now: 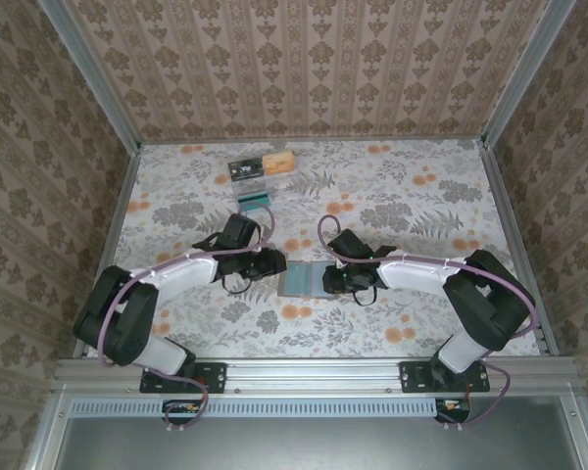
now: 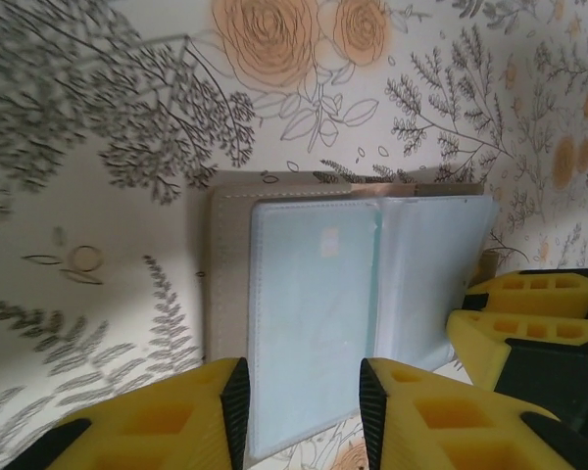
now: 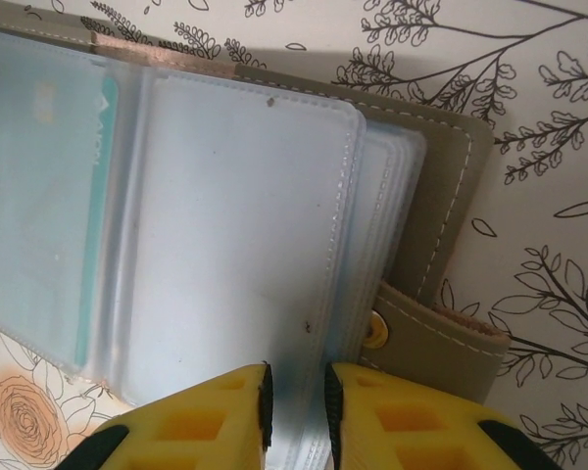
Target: Take the credit cards out of the card holder
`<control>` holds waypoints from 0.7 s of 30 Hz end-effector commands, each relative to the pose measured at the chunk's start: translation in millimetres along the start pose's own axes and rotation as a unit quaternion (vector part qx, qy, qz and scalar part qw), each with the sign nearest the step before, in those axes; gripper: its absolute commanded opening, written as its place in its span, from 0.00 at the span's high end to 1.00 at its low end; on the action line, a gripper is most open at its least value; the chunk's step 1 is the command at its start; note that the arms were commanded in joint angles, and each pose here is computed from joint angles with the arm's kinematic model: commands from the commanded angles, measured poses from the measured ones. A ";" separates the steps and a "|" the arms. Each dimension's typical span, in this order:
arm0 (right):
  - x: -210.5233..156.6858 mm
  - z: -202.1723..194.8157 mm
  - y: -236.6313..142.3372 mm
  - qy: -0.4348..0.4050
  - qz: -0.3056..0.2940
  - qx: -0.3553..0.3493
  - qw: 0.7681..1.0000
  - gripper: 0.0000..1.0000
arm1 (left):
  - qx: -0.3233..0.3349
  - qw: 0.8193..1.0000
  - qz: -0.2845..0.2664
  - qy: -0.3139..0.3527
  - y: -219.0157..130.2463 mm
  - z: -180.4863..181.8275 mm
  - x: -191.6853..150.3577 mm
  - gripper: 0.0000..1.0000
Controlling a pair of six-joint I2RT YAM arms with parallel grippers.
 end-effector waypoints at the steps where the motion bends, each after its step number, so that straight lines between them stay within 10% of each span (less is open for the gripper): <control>1: -2.5 -3.3 7.0 0.002 0.004 -0.018 1.000 0.74 | -0.034 0.999 0.013 -0.007 9.9 -5.5 -0.6 0.63; 21: -3.4 -3.5 7.9 0.005 0.007 -0.016 1.000 0.74 | -0.024 0.997 0.067 -0.014 36.3 0.8 -9.5 0.62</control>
Point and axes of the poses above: each hand's point on the last joint's axis, 136 mm out from that joint toward the fingers, its own y axis out along the fingers, its own z axis along the line the jaws close on, x = y × z, the point moved 10 cm from there along -y, back along the fingers, and after that the axes turned 9 degrees about y, right-handed, at the moved point
